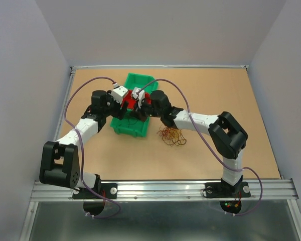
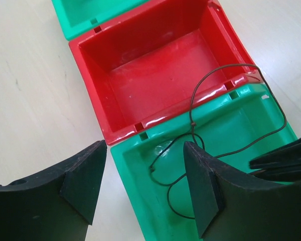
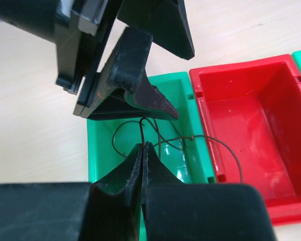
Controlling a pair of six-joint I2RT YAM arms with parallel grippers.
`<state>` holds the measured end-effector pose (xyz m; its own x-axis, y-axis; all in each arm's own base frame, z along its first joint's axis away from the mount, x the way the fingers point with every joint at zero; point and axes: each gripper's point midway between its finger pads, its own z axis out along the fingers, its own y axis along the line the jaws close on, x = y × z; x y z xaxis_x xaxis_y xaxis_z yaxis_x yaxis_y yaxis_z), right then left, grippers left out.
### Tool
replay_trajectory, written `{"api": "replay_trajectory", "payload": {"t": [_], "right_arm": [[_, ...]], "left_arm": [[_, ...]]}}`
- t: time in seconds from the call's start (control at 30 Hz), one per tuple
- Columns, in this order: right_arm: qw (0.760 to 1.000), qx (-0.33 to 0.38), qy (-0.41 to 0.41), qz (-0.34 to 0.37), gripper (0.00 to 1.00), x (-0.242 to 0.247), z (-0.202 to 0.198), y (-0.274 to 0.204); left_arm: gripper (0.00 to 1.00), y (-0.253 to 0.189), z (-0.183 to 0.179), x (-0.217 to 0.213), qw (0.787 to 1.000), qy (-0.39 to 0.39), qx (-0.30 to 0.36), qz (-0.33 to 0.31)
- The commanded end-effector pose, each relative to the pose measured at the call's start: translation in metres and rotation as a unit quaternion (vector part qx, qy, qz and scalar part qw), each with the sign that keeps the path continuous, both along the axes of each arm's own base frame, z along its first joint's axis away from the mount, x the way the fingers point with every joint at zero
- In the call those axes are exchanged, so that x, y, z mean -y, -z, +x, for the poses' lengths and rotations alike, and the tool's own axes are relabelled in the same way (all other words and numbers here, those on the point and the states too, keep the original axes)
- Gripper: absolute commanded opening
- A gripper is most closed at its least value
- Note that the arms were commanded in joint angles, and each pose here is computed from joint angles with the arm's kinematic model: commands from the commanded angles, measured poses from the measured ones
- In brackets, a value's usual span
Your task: Untangle the cables
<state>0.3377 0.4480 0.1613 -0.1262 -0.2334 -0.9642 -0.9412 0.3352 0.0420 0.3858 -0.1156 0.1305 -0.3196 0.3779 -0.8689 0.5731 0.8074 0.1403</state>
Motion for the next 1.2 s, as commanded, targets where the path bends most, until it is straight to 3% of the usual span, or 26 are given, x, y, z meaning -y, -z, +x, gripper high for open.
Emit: {"api": "replay_trajectory", "payload": {"t": [0.0,0.17,0.43,0.7,0.87,0.93,1.17], "right_arm": [[0.999,0.016,-0.006,0.034,0.01,-0.025,0.005,-0.02],[1.0,0.007,0.0,0.026,0.01,-0.024,0.005,0.002],[0.997,-0.059,0.018,-0.051,0.0,-0.029,0.017,0.083],[0.991,-0.079,0.031,-0.107,0.03,-0.017,0.012,0.112],[0.993,-0.051,0.041,-0.101,0.1,-0.011,0.012,0.086],[0.994,-0.05,0.034,-0.094,0.18,-0.011,0.007,0.077],[0.999,-0.025,0.043,-0.017,0.31,-0.008,-0.008,0.022]], "left_arm": [[0.73,-0.028,0.009,0.001,0.999,0.002,0.024,-0.024],[0.73,-0.036,0.01,-0.009,0.999,-0.014,0.032,-0.036],[0.73,-0.051,0.006,-0.015,0.997,-0.017,0.056,-0.048],[0.73,-0.059,0.002,-0.017,0.996,-0.017,0.076,-0.051],[0.73,-0.059,0.002,-0.016,0.996,-0.014,0.076,-0.053],[0.73,-0.06,0.001,-0.015,0.995,-0.011,0.079,-0.053],[0.73,-0.069,-0.013,-0.004,0.993,0.034,0.097,-0.059]]}}
